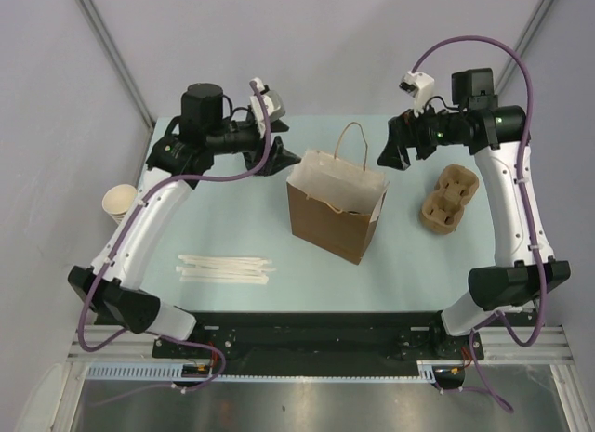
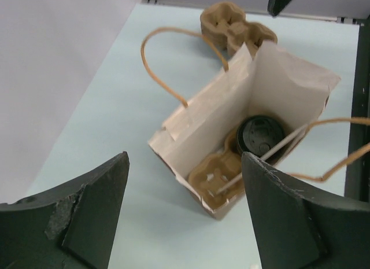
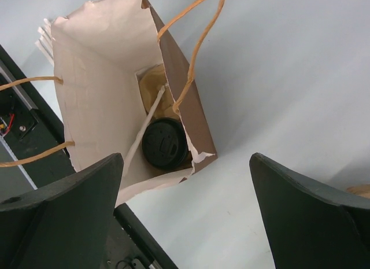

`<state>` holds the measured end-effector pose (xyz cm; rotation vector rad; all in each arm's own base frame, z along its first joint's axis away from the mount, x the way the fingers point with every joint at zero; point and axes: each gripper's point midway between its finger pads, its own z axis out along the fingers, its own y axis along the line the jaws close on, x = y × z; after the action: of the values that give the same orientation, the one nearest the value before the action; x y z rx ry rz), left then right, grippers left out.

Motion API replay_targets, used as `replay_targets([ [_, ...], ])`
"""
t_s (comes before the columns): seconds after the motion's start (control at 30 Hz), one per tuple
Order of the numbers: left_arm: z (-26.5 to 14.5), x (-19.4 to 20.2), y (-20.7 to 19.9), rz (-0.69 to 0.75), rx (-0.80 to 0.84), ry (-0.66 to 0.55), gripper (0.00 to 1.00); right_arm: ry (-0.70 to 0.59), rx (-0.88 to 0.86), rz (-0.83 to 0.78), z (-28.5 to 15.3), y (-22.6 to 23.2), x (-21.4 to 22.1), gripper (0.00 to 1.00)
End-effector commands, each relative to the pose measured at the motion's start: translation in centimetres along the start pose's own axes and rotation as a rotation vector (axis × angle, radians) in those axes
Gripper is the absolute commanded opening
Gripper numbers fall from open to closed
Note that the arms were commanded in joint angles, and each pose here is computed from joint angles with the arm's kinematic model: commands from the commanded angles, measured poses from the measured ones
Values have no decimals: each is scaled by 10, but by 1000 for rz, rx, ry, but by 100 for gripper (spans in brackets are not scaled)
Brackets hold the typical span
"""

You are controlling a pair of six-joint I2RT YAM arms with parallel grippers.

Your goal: Pack the takeout coffee

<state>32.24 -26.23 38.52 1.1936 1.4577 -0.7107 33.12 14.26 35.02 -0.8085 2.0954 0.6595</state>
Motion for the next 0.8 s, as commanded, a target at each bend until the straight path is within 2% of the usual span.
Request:
replay_targets([
  [0.0,-24,29,-24,-66,-3,55,84,4,-62,-26,11,8,-2,95],
  [0.17,-27,70,-44,-125,4,107,82,38,-100,-33,30,9,3,91],
  [0.4,-26,97,-56,-259,3,157,83,58,-119,-39,41,12,5,90],
  [0.63,-46,126,-59,-417,-71,193,97,-8,-50,53,14,-7,6,98],
  [0.77,-69,134,-57,-472,-148,205,99,-49,11,142,-11,-17,19,100],
])
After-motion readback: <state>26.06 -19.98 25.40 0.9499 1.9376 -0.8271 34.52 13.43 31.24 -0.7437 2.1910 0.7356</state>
